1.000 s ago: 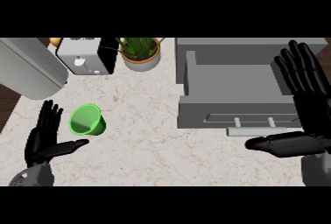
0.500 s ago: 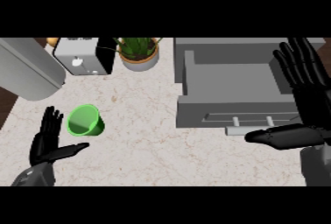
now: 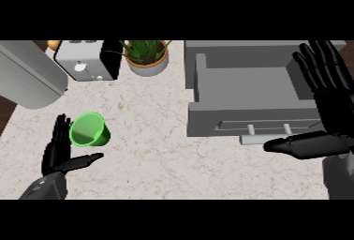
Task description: Pick up the cup, place it into the drawer and close the drawer
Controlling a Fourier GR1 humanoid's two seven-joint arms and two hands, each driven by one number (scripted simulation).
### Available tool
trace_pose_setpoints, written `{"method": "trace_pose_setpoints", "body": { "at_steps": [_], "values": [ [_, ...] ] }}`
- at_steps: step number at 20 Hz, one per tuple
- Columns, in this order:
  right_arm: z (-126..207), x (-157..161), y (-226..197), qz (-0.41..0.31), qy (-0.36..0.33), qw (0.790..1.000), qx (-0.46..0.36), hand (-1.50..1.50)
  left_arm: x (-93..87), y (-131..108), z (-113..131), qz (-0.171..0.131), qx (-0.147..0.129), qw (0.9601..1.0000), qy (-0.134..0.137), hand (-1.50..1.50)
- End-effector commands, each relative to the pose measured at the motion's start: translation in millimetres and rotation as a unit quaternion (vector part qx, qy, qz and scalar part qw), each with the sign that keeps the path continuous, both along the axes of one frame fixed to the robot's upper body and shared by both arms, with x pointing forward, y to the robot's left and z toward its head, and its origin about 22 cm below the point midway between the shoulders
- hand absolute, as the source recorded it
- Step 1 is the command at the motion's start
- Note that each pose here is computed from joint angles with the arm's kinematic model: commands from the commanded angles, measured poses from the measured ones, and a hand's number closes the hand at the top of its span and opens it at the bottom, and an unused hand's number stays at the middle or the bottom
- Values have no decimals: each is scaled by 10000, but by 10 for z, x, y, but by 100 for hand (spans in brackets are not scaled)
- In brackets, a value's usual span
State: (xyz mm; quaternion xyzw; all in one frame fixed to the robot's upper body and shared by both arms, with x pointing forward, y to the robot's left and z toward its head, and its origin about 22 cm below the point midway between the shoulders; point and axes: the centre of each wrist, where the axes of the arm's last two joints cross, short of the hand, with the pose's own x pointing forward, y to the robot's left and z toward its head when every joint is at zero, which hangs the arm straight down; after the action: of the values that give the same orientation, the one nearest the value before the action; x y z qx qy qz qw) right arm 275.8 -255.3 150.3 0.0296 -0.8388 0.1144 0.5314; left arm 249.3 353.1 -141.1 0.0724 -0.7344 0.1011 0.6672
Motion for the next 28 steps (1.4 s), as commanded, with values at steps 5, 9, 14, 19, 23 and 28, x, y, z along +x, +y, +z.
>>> {"method": "trace_pose_setpoints", "body": {
  "at_steps": [5,9,14,19,23,28],
  "values": [
    [85,-39,-74,20,-55,9999,106,-150,-127,-57,-109,-175,29,9996,-237,-150],
    [94,-34,3,18,30,10000,3,-150,88,33,65,-306,-165,9989,-318,-150],
    [106,-9,59,42,46,9999,-113,-150,57,-149,-31,-618,-668,9952,-366,-150],
    [-5,-75,53,75,85,9998,-153,-150,190,-164,68,-369,-13,9917,-1229,150],
    [60,47,-39,56,6,9999,-134,-150,388,-273,176,238,922,9876,-1249,150],
    [152,35,-24,29,-51,9999,-110,-150,424,-548,120,176,150,9803,-1963,150]
  ]
}}
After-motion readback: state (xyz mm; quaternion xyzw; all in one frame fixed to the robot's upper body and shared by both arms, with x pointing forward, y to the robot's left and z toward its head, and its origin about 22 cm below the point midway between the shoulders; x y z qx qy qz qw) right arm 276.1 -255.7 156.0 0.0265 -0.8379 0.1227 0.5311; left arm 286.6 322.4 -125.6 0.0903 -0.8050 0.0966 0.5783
